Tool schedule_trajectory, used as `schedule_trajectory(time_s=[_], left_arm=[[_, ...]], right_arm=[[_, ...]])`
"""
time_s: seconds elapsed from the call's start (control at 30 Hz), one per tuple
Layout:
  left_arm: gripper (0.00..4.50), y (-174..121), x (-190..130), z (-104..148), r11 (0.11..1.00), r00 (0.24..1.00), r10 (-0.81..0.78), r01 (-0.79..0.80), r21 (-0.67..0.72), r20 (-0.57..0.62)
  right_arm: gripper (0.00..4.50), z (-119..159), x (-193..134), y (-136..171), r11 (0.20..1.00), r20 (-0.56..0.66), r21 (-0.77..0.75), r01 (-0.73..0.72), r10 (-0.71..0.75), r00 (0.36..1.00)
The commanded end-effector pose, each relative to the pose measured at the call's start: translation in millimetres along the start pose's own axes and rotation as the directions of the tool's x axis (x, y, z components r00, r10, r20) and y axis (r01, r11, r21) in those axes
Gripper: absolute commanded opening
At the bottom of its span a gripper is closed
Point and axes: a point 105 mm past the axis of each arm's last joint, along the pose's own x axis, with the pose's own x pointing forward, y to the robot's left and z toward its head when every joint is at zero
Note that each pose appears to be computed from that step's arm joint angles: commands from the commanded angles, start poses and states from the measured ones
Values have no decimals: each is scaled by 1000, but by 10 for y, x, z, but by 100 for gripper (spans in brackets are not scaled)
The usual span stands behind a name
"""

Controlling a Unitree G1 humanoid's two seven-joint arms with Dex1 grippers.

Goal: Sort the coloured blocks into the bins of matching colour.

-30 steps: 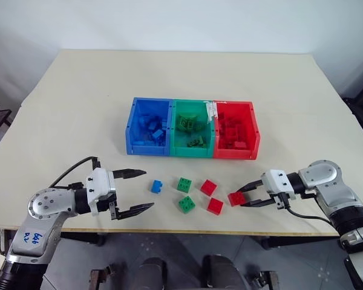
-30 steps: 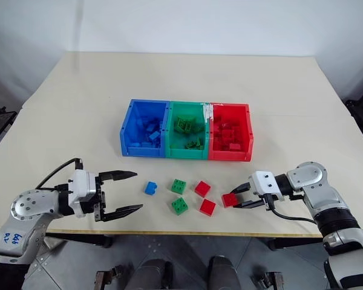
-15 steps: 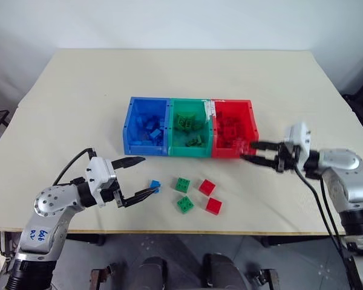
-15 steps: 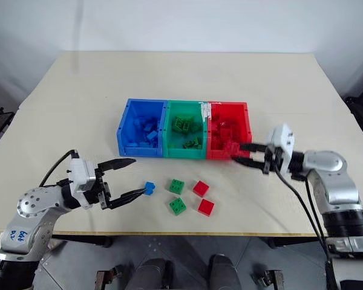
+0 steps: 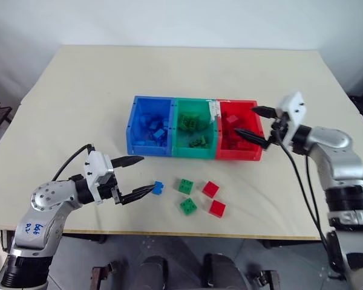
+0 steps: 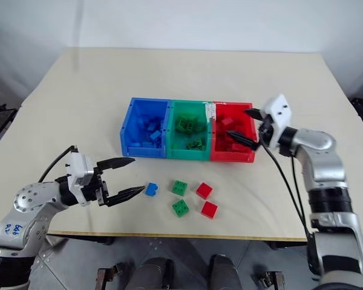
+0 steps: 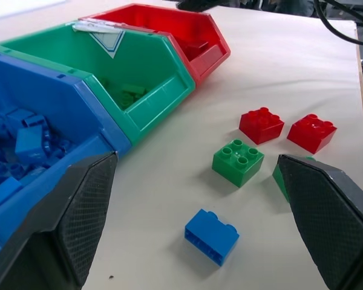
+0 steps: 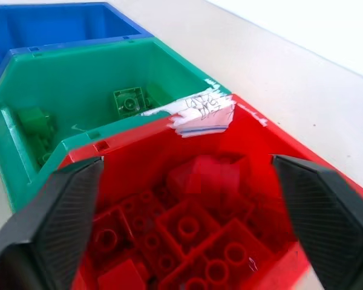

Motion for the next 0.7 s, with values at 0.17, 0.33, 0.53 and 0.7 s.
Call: schedule_trajectory(time_s=[0.17, 0.33, 0.53, 0.7], left_arm=[[450, -25, 109, -21, 994, 994, -105, 106, 25, -19], [450, -37, 184, -17, 987, 988, -156, 156, 48, -8], [450, -60, 96, -32, 985, 987, -158, 158, 74, -8], [450, -171, -28, -69, 980, 982, -187, 188, 62, -28]], right_arm=[[448, -174, -911, 170, 997, -98, -57, -48, 42, 994], [448, -515, -1384, 237, 994, -242, -80, -68, 47, 969], [448, -465, -969, 604, 954, -192, -42, -296, 283, 940], [448, -269, -568, 1262, 840, -108, 66, -538, 542, 833]])
